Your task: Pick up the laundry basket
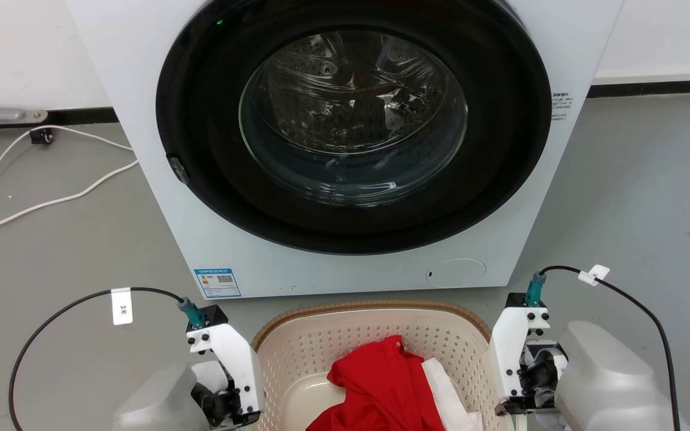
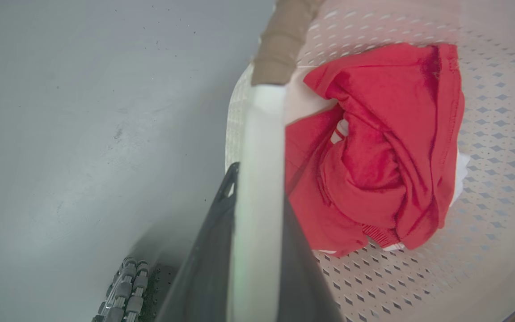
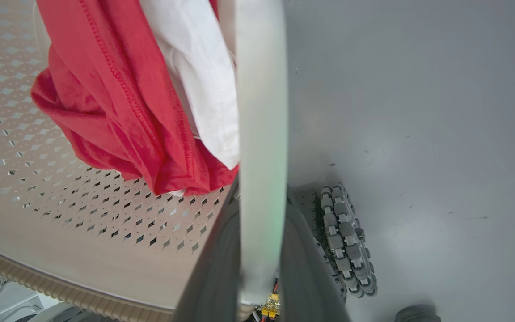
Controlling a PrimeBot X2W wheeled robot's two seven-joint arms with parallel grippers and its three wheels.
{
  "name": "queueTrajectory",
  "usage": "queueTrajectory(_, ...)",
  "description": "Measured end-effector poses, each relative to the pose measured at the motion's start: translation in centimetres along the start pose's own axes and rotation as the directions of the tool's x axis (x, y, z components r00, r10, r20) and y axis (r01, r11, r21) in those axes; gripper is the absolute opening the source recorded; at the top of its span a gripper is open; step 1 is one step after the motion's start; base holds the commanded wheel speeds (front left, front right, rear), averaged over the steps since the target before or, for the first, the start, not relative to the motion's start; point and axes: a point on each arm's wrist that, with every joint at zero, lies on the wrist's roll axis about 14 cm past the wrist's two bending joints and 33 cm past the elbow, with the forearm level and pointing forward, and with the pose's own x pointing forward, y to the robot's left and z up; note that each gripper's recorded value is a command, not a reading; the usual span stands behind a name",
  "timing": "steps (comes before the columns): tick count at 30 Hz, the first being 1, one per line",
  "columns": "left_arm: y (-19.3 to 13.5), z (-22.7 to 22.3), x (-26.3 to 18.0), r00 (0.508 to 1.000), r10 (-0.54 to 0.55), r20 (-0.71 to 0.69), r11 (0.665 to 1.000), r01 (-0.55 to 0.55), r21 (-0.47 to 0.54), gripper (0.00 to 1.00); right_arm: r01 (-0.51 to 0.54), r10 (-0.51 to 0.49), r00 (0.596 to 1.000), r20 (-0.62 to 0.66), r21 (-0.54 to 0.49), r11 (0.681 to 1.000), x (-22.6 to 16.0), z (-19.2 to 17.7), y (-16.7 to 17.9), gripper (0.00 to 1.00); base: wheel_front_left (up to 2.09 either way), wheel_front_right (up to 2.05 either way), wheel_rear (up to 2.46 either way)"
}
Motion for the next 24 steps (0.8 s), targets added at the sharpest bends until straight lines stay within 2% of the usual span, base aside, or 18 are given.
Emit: queueTrajectory(24,0.03,-0.07,0.09,1.0,0.0,0.001,1.0,0.0,-0.004,0.0,-0.001,0.001,1.0,-0.003,0.002,1.0,0.08,0.0,0.01,0.0,0.0,0.0,0.0)
